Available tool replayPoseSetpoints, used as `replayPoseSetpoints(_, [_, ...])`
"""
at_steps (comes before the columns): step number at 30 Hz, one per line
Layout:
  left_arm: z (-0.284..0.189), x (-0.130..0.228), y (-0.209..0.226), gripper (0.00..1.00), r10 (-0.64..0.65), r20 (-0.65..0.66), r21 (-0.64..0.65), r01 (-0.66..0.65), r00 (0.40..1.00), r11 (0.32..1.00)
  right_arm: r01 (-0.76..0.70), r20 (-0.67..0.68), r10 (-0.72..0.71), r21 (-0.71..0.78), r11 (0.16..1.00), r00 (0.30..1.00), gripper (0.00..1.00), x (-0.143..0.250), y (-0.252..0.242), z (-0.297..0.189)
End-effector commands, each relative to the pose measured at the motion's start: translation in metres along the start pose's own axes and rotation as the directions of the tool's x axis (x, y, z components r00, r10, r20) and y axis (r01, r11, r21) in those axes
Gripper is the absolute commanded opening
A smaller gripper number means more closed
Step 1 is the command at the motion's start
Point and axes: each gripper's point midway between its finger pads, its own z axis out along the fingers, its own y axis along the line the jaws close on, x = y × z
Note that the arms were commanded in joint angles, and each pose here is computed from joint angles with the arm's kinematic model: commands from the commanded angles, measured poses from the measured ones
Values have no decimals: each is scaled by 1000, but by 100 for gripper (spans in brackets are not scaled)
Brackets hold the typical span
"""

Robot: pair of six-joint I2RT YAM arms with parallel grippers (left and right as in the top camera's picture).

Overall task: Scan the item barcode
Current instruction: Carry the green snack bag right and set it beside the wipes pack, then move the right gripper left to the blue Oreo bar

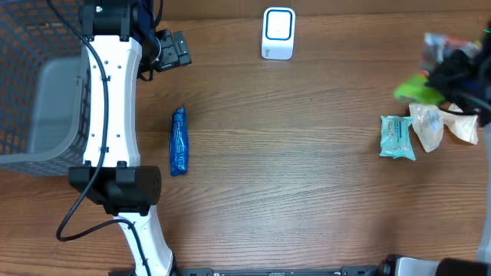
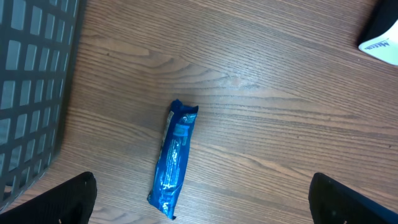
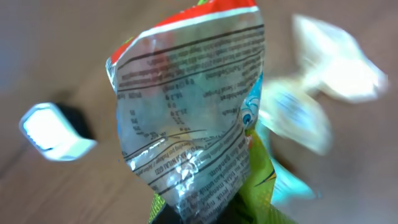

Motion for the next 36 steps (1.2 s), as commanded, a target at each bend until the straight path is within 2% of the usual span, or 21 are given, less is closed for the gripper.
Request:
replayPoseSetpoints(1, [1, 0, 1, 100, -18, 1, -12, 18, 1000, 1000, -84, -32, 87, 95, 992, 996, 4, -8, -36, 13])
replayPoseSetpoints(6, [1, 0, 1, 100, -18, 2, -13, 18, 1000, 1000, -124, -110, 154, 236, 964, 982, 4, 1, -85, 49])
replayPoseSetpoints(12, [1, 0, 1, 100, -18, 2, -12, 18, 1000, 1000, 43, -275, 36, 275, 961, 961, 4, 26, -104, 95])
replayPoseSetpoints(16, [1, 0, 1, 100, -18, 2, -12, 18, 1000, 1000, 66, -332, 37, 293, 954, 943, 4, 36, -112, 113])
replayPoseSetpoints(22, [1, 0, 1, 100, -18, 2, -13, 18, 1000, 1000, 64, -356, 44, 284, 957, 934, 21, 41, -111, 113])
replayPoseSetpoints(26, [1, 0, 1, 100, -19, 2, -12, 19, 1000, 1000, 115, -401, -3, 257, 960, 916, 32, 47, -110, 108])
replayPoseSetpoints(32, [1, 0, 0, 100, -19, 2, -7, 19, 1000, 1000, 170, -433, -108, 107, 980, 895, 39, 38, -79, 85])
replayPoseSetpoints(36, [1, 0, -1, 100, -18, 0, 1, 18, 1000, 1000, 186, -402, -167, 8, 983, 900, 42, 25, -50, 60])
